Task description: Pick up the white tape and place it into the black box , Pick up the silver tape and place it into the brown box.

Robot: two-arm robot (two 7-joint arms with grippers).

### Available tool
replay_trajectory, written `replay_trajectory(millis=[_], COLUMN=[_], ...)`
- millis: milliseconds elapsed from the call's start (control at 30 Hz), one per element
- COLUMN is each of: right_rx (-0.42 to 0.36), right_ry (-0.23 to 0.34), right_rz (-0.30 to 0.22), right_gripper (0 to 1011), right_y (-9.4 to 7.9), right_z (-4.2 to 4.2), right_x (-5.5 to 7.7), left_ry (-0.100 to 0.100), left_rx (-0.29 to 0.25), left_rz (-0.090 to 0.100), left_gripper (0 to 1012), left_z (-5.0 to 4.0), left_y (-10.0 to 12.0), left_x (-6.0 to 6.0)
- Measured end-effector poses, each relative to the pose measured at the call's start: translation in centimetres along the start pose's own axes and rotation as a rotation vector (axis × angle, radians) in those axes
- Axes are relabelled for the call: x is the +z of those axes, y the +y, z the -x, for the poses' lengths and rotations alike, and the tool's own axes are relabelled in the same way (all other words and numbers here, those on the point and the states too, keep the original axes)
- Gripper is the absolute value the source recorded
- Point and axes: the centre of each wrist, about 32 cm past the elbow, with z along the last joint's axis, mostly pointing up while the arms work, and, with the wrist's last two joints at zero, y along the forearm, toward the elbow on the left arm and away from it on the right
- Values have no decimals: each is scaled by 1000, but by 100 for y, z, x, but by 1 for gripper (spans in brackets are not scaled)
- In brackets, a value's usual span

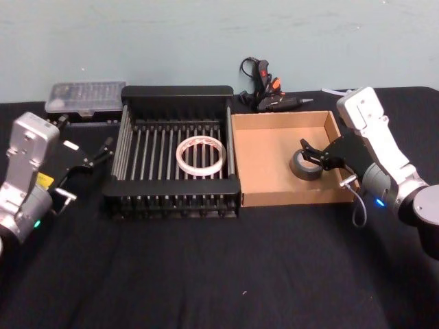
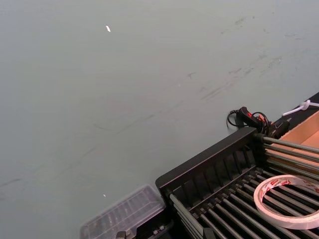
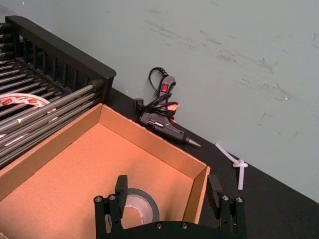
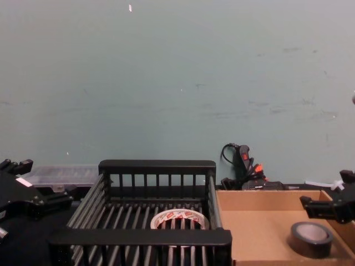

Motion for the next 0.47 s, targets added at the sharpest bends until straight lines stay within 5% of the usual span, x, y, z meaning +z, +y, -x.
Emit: replay_trajectory(millis=[467], right_rx=[0], right_ry=[0], right_rz=[0], right_gripper=[1002], right_y=[0], right_z=[0], right_x=[0], left_ry=[0], left_rx=[0], left_rz=[0], left_gripper=[1001], left_z=[0], left_y=[0], left_x=[0])
